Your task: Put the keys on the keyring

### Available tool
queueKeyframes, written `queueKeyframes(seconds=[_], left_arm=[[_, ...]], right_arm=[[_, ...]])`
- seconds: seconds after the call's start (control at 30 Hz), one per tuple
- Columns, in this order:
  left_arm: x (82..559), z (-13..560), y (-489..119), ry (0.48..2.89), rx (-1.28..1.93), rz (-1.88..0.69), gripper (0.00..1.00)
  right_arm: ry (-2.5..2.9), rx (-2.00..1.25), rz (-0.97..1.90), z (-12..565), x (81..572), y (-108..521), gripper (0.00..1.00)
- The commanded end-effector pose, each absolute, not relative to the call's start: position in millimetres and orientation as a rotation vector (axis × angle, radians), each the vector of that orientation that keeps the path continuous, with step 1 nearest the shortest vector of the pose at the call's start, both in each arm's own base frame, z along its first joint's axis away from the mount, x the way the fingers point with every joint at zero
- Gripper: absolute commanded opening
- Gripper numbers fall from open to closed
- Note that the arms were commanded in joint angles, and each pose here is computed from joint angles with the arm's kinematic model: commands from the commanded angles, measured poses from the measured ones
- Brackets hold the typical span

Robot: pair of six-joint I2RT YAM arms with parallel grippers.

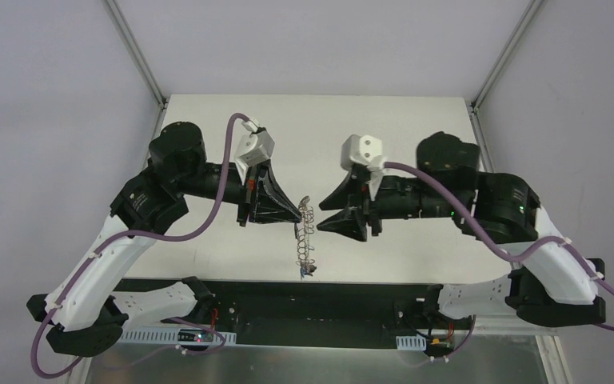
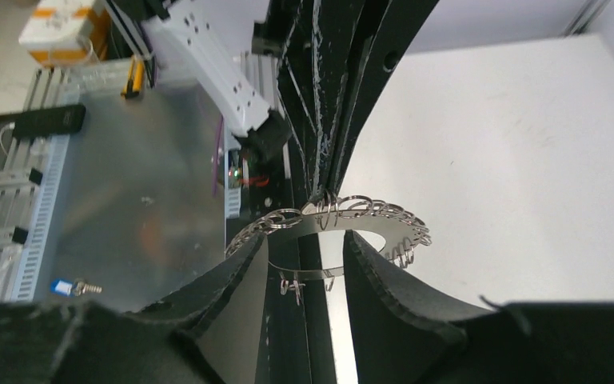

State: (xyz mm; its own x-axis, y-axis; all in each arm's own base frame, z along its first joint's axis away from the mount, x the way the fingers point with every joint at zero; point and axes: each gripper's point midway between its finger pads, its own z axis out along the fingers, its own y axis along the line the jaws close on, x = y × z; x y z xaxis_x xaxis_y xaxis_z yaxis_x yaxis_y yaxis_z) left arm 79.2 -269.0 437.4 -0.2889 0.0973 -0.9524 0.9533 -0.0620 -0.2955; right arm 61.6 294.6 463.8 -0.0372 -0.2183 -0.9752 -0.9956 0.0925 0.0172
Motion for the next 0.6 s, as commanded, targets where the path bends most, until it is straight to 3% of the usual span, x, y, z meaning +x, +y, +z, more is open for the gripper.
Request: queueKeyframes(seconds=[0.0,0.57], left_arm=[[63,442,-262,1.42,1.265,-1.467,0.0],[66,418,-263,1.545,1.317,-1.462,0.0]], right_arm=[[1.512,-1.423,1.016,438,56,293,0.41],[1.53,-1.408,1.122,436,70,316,0.36]])
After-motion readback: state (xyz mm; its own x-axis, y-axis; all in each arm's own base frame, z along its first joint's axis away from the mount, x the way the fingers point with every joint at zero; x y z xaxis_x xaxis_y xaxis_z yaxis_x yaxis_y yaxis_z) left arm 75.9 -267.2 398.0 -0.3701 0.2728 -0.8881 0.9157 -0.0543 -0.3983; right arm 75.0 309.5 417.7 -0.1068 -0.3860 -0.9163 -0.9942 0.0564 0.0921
